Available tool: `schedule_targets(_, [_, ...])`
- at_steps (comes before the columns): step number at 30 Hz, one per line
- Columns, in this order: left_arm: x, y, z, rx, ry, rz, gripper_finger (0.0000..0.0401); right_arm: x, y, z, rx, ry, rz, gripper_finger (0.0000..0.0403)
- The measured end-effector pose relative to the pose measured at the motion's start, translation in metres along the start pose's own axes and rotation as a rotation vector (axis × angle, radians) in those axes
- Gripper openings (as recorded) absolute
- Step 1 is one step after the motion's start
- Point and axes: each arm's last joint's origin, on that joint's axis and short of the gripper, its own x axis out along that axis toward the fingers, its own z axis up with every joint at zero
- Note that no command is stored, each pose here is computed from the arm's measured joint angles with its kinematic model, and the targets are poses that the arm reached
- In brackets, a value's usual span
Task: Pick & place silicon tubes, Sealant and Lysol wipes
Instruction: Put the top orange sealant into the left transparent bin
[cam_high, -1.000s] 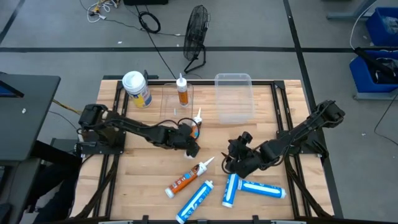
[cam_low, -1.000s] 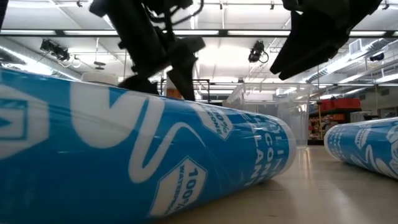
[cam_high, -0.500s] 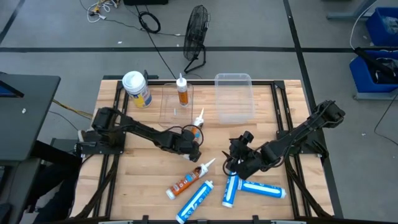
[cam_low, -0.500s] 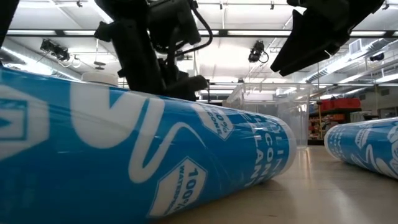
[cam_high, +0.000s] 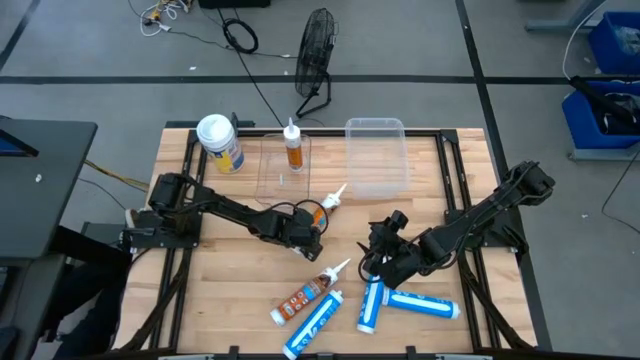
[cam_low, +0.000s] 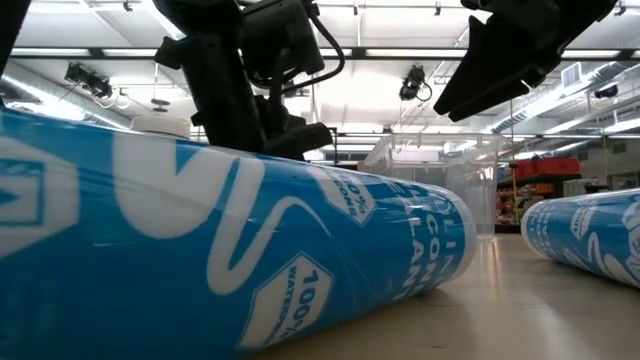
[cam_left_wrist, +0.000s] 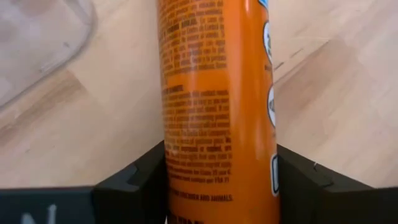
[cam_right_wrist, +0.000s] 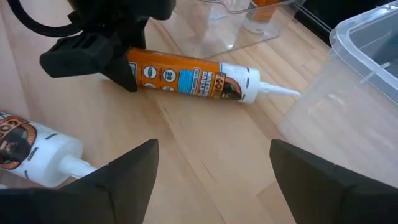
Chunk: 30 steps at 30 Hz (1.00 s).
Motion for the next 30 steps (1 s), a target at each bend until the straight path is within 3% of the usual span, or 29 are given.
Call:
schedule_targets(18, [-0.037, -0.026, -0.029, 0.096, -0.045, -0.123, 0.0217, -0.005, -0.002, 0.008, 0.005, -0.07, -0.008, 0.0311])
schedule_targets(30, [-0.071, -0.036, -0.036, 0.174, -0.348, -0.089, 0.0217, -0.082, -0.029, 0.04, 0.062, -0.381, 0.085, 0.0311])
